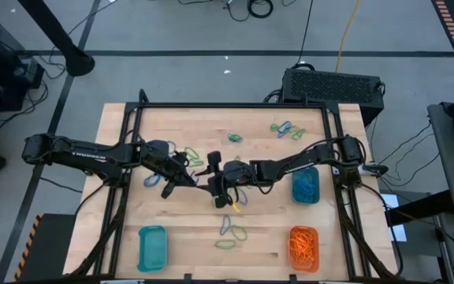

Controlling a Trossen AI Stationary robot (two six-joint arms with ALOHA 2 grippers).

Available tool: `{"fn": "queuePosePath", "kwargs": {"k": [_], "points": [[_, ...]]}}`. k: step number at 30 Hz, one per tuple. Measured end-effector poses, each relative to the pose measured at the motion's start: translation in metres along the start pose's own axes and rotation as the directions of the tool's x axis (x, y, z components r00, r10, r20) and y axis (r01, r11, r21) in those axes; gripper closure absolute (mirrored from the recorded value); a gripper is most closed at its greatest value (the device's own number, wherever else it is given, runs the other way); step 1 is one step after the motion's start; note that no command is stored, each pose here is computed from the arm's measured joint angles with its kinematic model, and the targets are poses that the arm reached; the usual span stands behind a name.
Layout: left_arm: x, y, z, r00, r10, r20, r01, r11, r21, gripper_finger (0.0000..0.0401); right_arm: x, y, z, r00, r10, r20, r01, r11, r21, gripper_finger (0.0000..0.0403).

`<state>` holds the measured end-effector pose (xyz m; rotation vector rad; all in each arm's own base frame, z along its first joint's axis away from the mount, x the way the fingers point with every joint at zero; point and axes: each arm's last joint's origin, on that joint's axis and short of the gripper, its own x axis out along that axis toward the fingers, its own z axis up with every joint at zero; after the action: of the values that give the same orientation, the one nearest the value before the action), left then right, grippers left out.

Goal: Sort rubber bands into baskets
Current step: Put the blue rubber band into the dark blue bin

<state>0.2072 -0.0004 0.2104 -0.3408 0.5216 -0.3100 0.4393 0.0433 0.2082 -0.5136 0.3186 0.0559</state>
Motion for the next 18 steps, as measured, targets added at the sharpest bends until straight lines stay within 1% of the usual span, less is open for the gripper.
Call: {"fn": "queuePosePath", "kwargs": {"k": [8, 12, 16, 18], "points": [[0.0, 0.0, 0.0, 1.0, 0.0, 0.0, 0.0, 1.0, 0.003, 0.0389, 0.0, 0.0006, -0.0004, 1.0, 0.007, -0.002, -0.007, 1.0, -0.005, 0.0283], [0.0, 0.0001, 0.0001, 1.0, 0.0, 0.001, 0.0, 1.0, 0.007, 0.0389, -0.0001, 0.0012, -0.0012, 1.0, 0.013, -0.007, -0.013, 1.0, -0.021, 0.0329], [0.0, 0.0, -0.0001, 1.0, -0.001, -0.001, 0.001, 1.0, 0.026, 0.0388, -0.0001, 0.0017, -0.0017, 1.0, 0.016, -0.011, -0.016, 0.999, -0.04, 0.0384], [0.0001, -0.0003, -0.0004, 1.0, -0.004, -0.004, 0.004, 0.999, 0.052, 0.0385, -0.0001, 0.0017, -0.0018, 1.0, 0.017, -0.012, -0.017, 0.999, -0.043, 0.0396]]}}
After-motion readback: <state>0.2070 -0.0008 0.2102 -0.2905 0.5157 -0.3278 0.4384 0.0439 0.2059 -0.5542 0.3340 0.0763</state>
